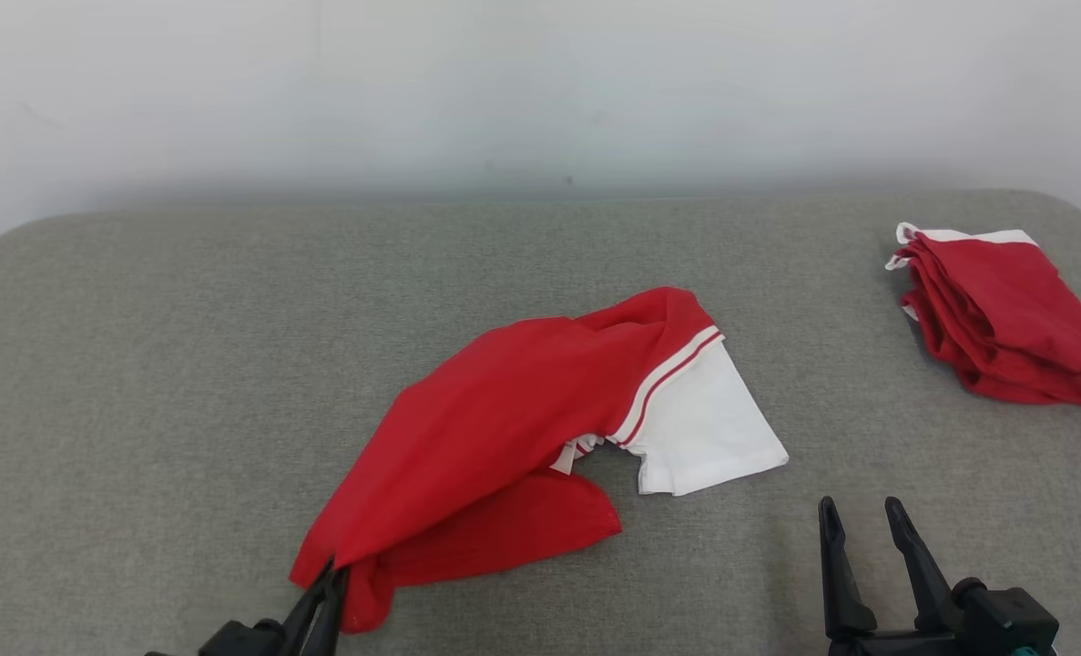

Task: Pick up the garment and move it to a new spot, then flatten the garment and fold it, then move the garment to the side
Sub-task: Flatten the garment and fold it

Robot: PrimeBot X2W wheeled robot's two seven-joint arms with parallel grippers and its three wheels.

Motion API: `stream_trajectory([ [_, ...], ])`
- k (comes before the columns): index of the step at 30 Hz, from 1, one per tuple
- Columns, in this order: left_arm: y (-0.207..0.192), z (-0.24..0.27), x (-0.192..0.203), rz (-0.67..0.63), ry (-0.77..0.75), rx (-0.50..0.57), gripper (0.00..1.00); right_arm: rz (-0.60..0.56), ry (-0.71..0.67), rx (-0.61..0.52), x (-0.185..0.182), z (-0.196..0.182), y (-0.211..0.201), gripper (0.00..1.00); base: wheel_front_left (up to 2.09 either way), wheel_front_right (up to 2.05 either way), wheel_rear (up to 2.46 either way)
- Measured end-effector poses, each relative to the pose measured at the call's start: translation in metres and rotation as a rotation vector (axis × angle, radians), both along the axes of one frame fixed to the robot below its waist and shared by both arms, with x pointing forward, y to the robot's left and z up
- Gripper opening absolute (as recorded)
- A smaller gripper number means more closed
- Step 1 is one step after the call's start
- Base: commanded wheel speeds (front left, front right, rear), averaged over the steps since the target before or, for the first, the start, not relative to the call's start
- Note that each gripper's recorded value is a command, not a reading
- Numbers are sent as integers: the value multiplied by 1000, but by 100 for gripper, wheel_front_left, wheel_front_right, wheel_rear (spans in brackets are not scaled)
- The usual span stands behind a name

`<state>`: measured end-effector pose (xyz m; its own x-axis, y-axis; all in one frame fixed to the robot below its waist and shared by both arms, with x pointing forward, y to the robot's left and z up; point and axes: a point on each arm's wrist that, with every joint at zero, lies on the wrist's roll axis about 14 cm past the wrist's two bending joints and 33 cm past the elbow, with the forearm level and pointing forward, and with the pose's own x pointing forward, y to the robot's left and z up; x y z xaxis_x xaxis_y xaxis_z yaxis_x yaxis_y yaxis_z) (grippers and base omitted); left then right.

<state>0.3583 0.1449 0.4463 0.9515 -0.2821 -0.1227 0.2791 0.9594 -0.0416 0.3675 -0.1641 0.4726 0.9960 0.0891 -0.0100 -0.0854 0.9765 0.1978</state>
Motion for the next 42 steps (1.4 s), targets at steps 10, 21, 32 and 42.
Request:
stream_trajectory([
  [10, 12, -5, -32, 137, 28, -121, 100, 54, 2, 11, 6, -1, 18, 100, 0, 0, 0],
  [21, -12, -43, -55, 144, 175, -196, 100, 82, 20, -21, 15, -8, 26, 100, 0, 0, 0],
  [32, -25, -54, -30, 114, 218, -207, 100, 79, 81, -113, 58, -26, 15, 100, 0, 0, 0],
  [42, -18, -55, -14, 134, 218, -198, 100, 91, 213, -148, 81, -62, 12, 100, 0, 0, 0],
])
